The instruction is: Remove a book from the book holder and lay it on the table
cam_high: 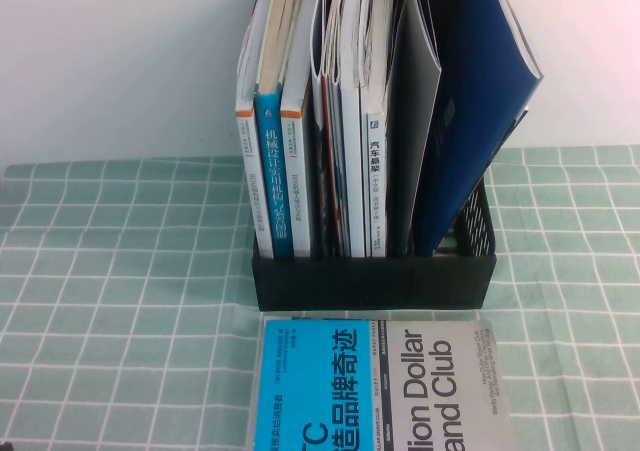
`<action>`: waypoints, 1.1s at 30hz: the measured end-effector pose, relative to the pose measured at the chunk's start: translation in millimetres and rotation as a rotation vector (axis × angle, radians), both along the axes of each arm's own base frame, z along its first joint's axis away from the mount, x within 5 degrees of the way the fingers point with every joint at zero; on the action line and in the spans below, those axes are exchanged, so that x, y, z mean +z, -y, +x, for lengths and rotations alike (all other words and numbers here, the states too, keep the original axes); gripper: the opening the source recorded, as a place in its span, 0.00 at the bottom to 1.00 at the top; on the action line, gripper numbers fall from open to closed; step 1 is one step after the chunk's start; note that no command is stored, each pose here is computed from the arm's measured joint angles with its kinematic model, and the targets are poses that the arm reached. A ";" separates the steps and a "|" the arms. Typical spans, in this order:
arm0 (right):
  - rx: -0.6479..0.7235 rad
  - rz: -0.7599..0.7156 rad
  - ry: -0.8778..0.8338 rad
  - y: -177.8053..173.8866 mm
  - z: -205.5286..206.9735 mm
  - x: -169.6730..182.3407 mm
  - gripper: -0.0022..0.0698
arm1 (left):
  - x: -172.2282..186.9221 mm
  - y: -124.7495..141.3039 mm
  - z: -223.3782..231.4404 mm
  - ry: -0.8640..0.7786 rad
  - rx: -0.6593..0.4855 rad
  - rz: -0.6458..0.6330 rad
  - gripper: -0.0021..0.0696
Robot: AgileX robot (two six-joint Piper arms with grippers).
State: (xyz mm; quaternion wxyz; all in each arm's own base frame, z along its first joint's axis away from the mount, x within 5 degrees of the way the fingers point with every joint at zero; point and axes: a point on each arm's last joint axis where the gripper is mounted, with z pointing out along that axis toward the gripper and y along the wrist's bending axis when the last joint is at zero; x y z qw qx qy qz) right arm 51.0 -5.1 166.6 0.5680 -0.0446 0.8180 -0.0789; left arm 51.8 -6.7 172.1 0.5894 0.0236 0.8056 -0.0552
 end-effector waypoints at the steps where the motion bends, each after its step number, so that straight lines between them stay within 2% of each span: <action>1: -0.004 0.000 -0.001 0.2 -0.1 -0.1 0.03 | 0.0 0.0 0.0 0.000 0.000 0.000 0.03; 16: -0.030 -0.087 -0.011 3.2 -0.5 -0.1 0.03 | 0.0 0.0 0.0 0.000 0.001 -0.003 0.03; 33: -0.038 -0.094 -0.013 3.4 -0.5 -0.2 0.03 | 0.0 0.0 0.0 0.000 0.001 -0.003 0.03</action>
